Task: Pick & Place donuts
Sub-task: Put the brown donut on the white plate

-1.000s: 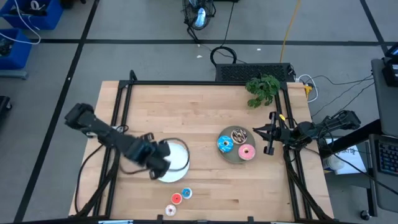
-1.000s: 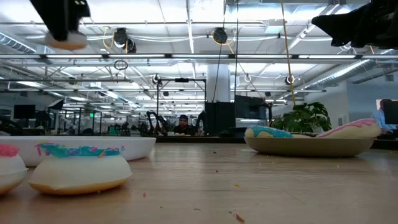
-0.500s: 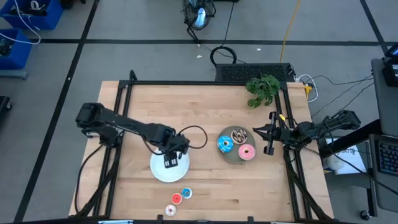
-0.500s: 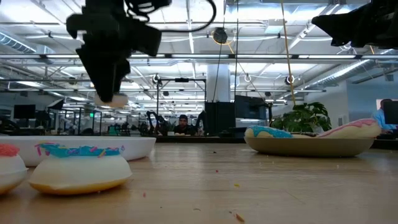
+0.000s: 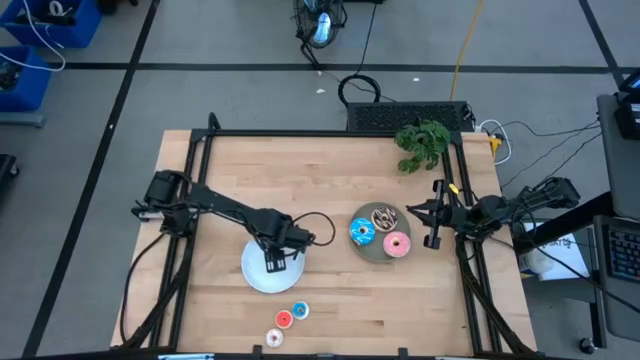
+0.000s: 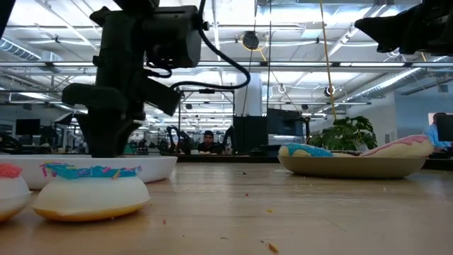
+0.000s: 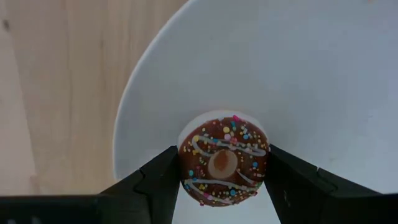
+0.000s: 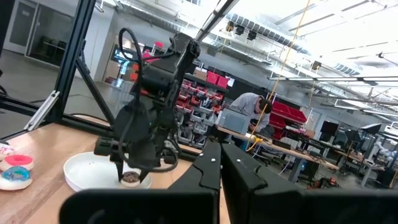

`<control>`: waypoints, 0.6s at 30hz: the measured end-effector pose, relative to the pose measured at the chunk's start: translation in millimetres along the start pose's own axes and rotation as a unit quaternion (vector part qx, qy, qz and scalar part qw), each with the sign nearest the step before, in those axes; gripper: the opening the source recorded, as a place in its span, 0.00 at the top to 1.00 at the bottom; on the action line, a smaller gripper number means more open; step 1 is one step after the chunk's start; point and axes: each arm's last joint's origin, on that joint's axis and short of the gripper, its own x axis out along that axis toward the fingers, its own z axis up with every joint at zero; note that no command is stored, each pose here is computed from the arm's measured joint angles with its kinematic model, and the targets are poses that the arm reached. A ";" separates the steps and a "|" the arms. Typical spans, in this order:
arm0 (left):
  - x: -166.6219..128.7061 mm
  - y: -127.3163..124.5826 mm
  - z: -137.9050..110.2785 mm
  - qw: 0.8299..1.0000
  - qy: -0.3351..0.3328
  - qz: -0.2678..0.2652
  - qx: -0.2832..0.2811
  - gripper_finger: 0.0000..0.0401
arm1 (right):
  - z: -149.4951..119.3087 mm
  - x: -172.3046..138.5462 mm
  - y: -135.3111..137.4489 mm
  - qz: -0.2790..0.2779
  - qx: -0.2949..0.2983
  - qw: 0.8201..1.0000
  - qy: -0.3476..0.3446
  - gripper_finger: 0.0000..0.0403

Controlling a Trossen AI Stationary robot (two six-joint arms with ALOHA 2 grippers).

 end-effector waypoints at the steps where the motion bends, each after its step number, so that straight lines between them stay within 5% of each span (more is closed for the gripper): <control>1: 1.6 -0.9 0.2 1.000 0.002 0.003 0.003 0.46 | 0.0 0.0 0.0 0.000 0.000 1.000 0.000 1.00; 8: -0.3 -11.2 -3.4 0.999 -0.001 0.022 0.044 0.43 | -1.2 0.0 0.6 0.003 -0.001 1.000 0.006 1.00; 18: -7.1 -17.0 0.5 0.999 -0.020 0.010 0.045 0.18 | -3.2 -0.1 1.5 0.007 -0.002 1.000 0.016 1.00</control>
